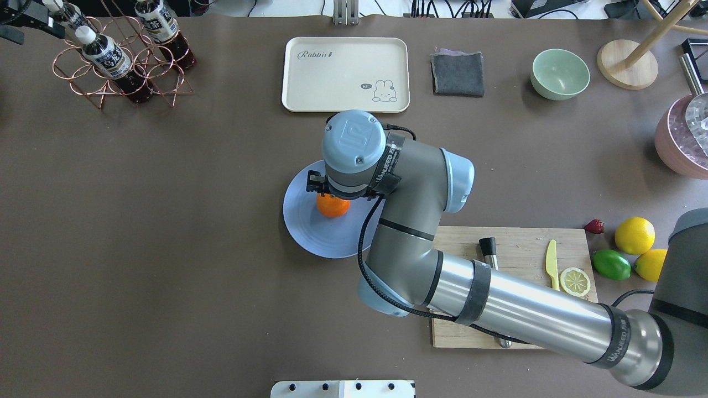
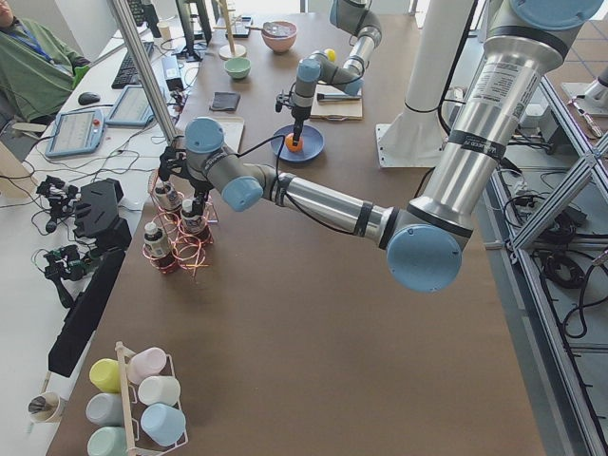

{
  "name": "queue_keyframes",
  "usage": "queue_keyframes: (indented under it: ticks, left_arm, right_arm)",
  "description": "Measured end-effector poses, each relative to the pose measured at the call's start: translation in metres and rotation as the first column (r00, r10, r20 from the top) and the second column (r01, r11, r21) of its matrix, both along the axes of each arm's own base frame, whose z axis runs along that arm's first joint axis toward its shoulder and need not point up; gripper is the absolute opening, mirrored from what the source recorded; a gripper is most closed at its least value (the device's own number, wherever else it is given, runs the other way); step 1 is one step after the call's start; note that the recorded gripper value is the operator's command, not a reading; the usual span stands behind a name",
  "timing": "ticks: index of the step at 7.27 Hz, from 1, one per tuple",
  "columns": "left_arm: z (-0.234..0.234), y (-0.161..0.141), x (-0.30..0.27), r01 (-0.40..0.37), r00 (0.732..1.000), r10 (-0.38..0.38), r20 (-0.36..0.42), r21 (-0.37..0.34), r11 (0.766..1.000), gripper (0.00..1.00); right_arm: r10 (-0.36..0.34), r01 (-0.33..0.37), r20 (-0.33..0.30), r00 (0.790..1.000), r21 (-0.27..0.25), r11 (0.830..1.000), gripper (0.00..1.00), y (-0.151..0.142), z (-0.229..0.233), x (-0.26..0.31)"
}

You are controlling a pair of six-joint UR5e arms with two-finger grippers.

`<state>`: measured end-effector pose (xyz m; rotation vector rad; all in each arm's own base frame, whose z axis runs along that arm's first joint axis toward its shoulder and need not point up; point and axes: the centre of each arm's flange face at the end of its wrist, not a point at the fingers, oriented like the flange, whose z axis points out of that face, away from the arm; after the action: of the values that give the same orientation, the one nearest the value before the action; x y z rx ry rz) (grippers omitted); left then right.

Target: Pick orange to plate

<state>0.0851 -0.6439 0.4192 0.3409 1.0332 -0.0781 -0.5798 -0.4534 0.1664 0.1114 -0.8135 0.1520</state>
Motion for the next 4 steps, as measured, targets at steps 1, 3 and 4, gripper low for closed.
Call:
queue_keyframes:
  ticks: [1, 3, 4]
  left_arm:
    - [0.010, -0.001, -0.020, -0.014, 0.999, 0.014, 0.029, 0.027, 1.000, 0.98]
    - [0.062, 0.020, -0.075, -0.092, 0.989, 0.073, 0.131, 0.139, 0.986, 0.98]
    - [0.088, 0.037, -0.103, -0.131, 0.978, 0.094, 0.185, 0.201, 0.971, 0.98]
  right_arm:
    - [-0.014, 0.014, -0.018, 1.000, -0.004, 1.000, 1.00, -0.007, 0.008, 0.049]
    - [-0.055, 0.058, -0.087, 0.995, 0.031, 0.998, 1.00, -0.027, 0.068, 0.153]
    - [-0.080, 0.086, -0.117, 0.990, 0.046, 0.995, 1.00, -0.041, 0.099, 0.198]
